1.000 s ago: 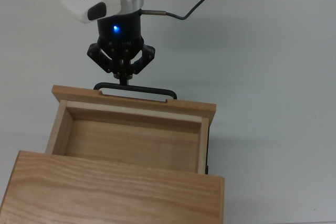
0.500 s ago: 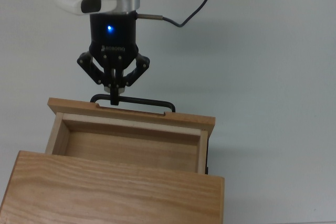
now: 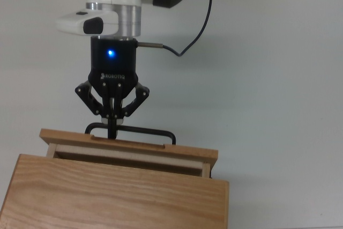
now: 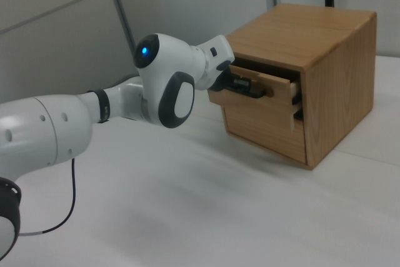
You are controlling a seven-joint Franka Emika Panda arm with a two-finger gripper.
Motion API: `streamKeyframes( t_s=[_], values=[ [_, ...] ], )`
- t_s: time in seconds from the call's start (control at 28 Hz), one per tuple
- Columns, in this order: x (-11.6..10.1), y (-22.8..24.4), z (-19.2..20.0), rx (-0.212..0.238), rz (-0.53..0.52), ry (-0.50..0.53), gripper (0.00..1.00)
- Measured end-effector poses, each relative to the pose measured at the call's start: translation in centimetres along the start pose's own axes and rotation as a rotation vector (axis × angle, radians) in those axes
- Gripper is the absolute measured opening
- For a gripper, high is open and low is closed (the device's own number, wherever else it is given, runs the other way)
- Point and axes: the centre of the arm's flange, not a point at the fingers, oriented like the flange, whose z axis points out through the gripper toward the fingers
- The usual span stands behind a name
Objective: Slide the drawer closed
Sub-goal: 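Push the drawer front with the gripper into the wooden cabinet, then press the drawer front flush against the cabinet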
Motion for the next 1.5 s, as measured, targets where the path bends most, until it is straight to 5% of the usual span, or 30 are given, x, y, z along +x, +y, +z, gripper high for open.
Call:
streamKeyframes(
  t_s=[0.68, 1.5],
  values=[
    [-0.7, 0.2, 1.9, 0.016, 0.014, 0.201, 0.01],
    [-0.1, 1.2, 3.0, 0.008, 0.02, 0.261, 0.01]
  ],
)
